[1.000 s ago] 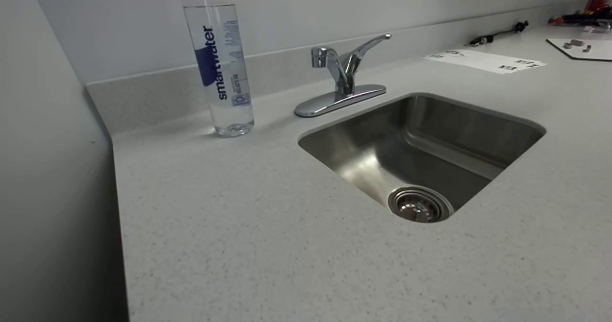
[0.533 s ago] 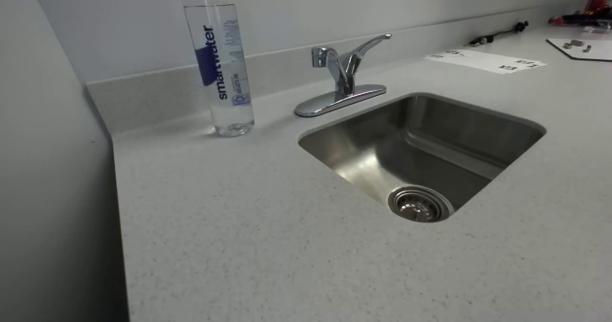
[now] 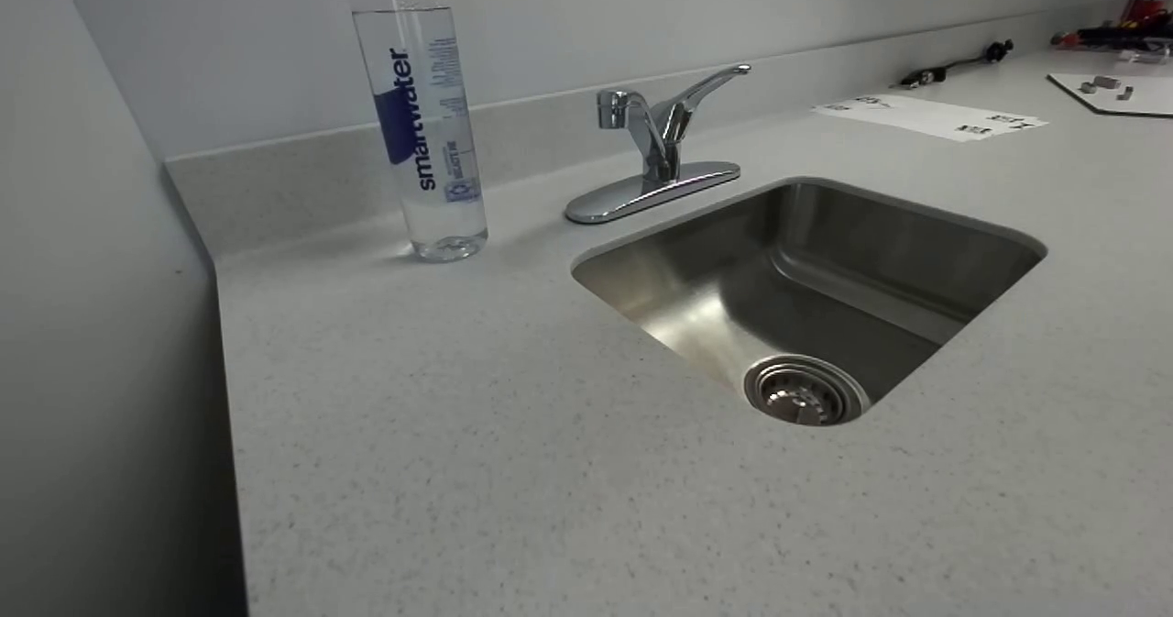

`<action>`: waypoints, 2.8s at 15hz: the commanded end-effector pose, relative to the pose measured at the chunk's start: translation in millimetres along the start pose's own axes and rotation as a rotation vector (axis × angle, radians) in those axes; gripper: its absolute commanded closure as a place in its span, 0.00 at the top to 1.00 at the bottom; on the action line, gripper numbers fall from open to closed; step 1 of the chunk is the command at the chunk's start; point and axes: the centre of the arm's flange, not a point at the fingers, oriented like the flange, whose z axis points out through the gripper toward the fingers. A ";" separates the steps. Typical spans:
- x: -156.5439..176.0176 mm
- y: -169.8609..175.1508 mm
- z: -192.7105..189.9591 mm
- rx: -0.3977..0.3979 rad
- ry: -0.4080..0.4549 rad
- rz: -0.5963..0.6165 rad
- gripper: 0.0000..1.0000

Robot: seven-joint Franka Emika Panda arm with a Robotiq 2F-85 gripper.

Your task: Turn the faucet to the right

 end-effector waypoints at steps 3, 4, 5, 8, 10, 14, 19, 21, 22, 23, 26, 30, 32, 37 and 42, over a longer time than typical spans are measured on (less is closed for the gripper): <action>6.1 -17.7 8.0 -0.006 0.003 -0.039 1.00; 6.6 -19.3 9.4 -0.006 0.001 -0.042 1.00; 6.8 -19.6 9.9 -0.006 0.000 -0.043 1.00; 6.8 -19.2 9.9 -0.006 0.000 -0.042 1.00; 6.8 -19.2 9.9 -0.006 0.000 -0.042 1.00; 7.7 -20.0 12.2 -0.009 -0.002 -0.040 1.00; 21.8 -37.3 31.3 -0.005 0.011 -0.071 1.00; 30.5 -53.3 45.9 -0.004 0.013 -0.087 1.00; 35.7 -63.0 53.7 -0.005 0.016 -0.096 1.00; 40.8 -71.1 60.2 -0.005 0.020 -0.105 1.00; 59.7 -98.3 78.9 0.001 0.043 -0.107 1.00; 89.3 -127.4 87.7 0.021 0.082 -0.097 1.00; 106.7 -136.7 86.4 0.029 0.098 -0.088 1.00; 161.6 -140.4 71.4 0.040 0.154 -0.065 1.00; 223.4 -141.8 58.8 0.062 0.258 -0.074 1.00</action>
